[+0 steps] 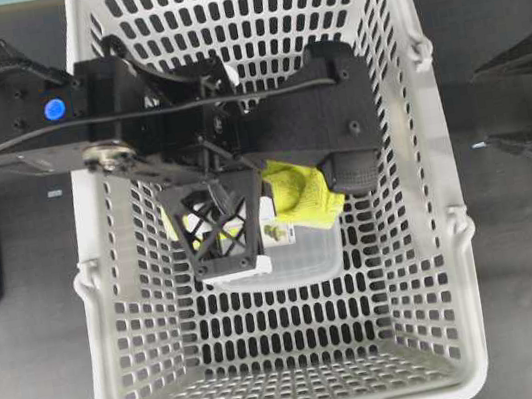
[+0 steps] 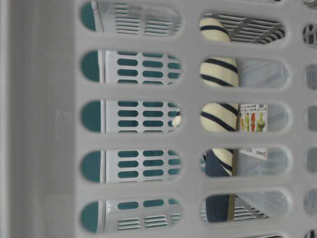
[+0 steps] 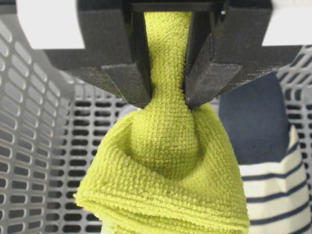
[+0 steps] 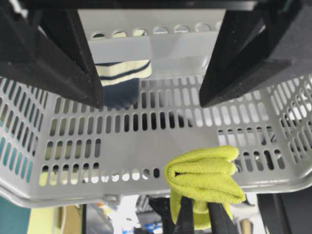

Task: Pick up the yellow cloth from the shopping basket with the left arm.
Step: 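Lift the gripped yellow cloth upward out of the basket with the left gripper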

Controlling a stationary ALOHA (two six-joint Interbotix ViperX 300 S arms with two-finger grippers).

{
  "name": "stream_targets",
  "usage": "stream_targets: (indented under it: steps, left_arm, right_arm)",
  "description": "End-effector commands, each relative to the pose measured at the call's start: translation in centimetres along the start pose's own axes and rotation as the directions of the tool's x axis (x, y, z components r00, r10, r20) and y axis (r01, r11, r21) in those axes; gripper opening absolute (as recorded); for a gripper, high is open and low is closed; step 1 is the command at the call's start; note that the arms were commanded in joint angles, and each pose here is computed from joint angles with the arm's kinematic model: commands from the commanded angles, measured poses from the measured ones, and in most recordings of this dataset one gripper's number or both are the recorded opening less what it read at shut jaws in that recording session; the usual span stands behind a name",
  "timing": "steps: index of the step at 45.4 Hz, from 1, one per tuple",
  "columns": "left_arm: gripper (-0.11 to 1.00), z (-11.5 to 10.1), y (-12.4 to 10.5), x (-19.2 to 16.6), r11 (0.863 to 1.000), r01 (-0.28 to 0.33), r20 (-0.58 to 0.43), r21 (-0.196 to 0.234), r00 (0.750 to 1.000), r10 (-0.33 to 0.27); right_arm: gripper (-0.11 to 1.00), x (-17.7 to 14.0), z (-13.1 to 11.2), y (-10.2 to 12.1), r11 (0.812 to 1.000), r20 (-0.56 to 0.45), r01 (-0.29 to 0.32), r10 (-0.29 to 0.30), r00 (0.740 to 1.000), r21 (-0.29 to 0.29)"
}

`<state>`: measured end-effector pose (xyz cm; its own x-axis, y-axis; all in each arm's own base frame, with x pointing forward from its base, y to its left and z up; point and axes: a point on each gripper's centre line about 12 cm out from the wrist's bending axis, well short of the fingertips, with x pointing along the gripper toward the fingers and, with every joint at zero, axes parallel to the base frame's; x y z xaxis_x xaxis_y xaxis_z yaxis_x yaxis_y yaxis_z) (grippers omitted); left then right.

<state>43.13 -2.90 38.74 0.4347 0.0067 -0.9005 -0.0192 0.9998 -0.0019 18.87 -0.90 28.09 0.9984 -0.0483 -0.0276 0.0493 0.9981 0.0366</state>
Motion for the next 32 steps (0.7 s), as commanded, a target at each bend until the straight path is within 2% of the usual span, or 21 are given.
stream_targets:
  steps: [1,32]
  left_arm:
    - [0.18,0.35,-0.04,-1.66,1.0,0.001,0.046,0.002,0.999,-0.001]
    - [0.19,0.26,0.08,-1.56,1.0,0.0,0.038,-0.001,0.999,0.0]
  right_arm:
    - [0.76,0.09,0.38,-0.02,1.0,0.011,0.002,-0.002,1.0,0.005]
    - [0.76,0.07,0.19,-0.03,1.0,0.006,0.002,-0.002,1.0,0.005]
